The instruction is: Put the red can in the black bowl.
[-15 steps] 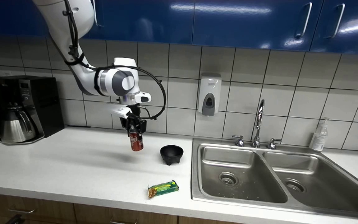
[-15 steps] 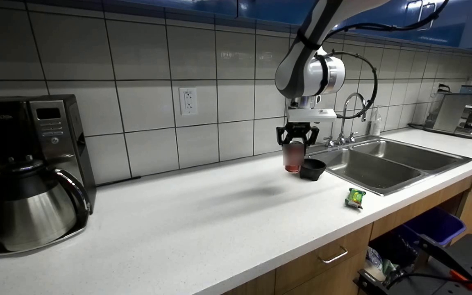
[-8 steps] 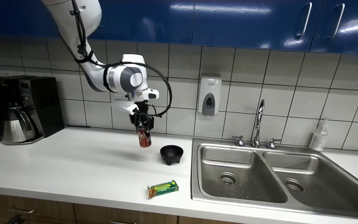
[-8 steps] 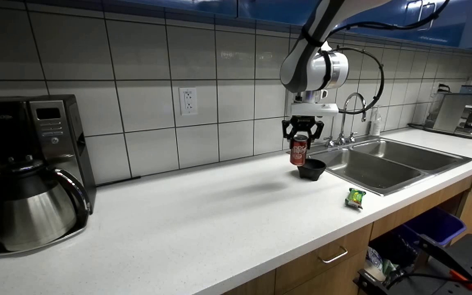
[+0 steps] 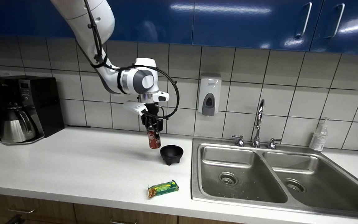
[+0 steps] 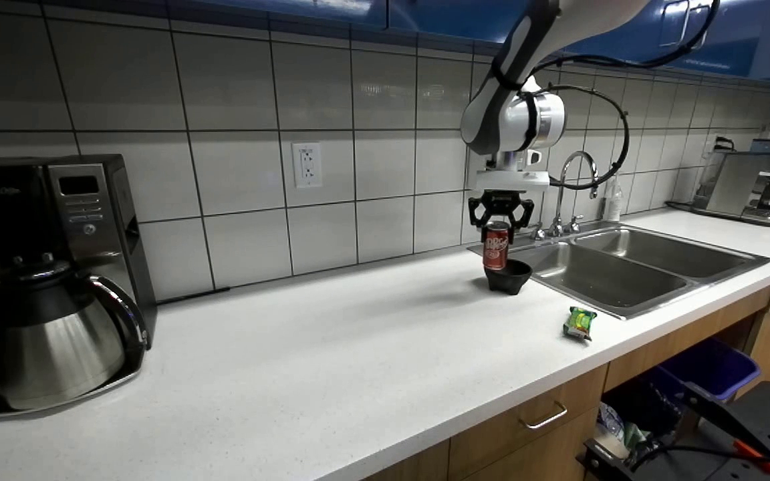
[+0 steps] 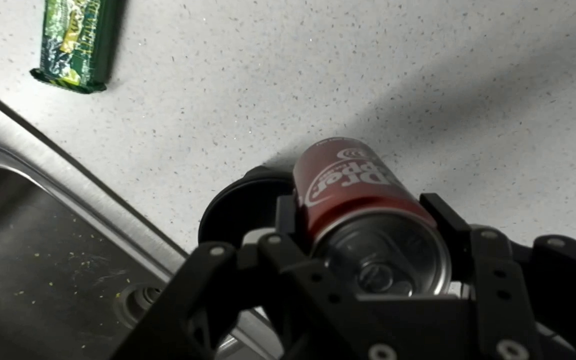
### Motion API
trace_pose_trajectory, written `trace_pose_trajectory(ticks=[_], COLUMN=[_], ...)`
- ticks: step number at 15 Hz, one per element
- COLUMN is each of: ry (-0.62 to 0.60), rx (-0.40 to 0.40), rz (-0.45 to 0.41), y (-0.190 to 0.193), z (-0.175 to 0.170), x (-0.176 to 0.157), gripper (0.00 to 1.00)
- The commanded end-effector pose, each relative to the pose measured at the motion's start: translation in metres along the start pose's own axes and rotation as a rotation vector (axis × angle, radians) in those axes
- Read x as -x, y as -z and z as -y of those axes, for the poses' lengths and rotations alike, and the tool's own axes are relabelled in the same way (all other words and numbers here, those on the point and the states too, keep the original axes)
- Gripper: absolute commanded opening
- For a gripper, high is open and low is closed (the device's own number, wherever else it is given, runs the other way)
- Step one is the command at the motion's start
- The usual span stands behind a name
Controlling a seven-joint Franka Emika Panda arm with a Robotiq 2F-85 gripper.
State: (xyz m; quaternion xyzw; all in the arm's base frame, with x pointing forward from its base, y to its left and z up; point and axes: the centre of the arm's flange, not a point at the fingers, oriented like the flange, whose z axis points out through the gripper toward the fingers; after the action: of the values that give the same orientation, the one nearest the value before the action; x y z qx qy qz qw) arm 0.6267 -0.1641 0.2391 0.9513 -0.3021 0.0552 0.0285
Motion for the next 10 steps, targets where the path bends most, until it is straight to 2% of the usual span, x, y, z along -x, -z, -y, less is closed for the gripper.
trace_pose_trajectory(ticks=[1, 10], ry=[-0.081, -0.186], rx=[0.005, 0.049], rz=[0.027, 0.062], y=[-0.003, -0.020], z=[-0.001, -0.011], x=[-0.038, -0.078], gripper=[0.38, 0.38])
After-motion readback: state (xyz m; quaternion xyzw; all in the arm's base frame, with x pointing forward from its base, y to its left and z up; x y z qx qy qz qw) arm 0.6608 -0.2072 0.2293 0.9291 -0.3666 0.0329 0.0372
